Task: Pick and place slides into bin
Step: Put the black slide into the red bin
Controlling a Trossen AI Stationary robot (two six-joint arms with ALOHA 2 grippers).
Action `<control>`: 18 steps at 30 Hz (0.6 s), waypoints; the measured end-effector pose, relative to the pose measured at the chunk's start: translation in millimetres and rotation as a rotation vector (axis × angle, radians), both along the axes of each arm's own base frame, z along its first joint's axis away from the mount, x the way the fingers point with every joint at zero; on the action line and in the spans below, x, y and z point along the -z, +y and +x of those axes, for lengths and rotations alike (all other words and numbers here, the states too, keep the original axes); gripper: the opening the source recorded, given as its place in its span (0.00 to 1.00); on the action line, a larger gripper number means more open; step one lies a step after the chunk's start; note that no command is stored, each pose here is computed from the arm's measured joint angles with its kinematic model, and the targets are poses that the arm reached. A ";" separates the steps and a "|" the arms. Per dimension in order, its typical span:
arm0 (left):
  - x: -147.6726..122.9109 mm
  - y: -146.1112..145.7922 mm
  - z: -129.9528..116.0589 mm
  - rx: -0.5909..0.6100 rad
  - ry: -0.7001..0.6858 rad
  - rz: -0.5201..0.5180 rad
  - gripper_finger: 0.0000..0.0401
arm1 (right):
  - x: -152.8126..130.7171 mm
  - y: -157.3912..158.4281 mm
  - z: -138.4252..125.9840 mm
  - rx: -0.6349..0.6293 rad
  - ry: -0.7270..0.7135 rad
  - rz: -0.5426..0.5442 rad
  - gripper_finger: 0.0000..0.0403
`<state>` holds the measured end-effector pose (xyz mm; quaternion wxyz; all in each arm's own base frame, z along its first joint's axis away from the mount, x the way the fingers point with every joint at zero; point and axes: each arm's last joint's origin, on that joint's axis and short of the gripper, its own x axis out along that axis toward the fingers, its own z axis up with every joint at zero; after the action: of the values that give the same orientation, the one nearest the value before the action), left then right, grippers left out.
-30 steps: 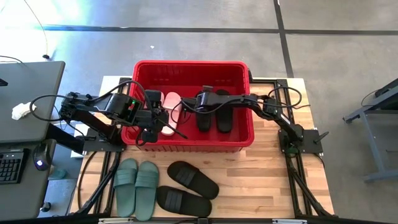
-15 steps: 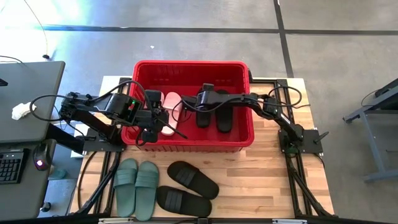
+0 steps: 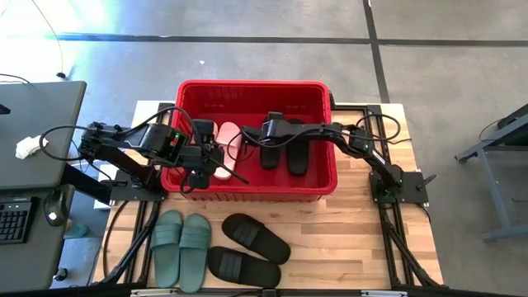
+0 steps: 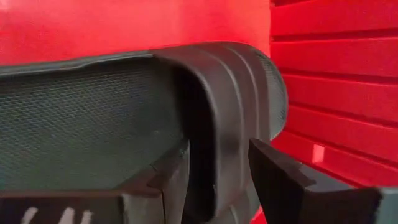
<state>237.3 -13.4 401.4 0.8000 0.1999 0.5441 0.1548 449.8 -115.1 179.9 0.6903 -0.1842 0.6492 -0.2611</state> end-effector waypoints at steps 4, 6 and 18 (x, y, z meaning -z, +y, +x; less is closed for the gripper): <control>0.0 0.0 0.0 0.000 0.000 0.000 0.55 | -1.2 1.5 0.1 0.000 0.009 -0.024 0.38; 0.0 0.0 0.0 0.000 0.000 0.000 0.55 | -1.3 4.1 0.5 -0.005 0.010 -0.024 0.38; 0.0 0.0 0.0 0.000 0.000 0.000 0.55 | -2.4 10.8 0.4 -0.017 0.009 0.016 0.38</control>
<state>237.3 -13.4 401.4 0.8001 0.1998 0.5440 0.1548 450.1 -104.2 182.2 0.6912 -0.1855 0.6525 -0.2491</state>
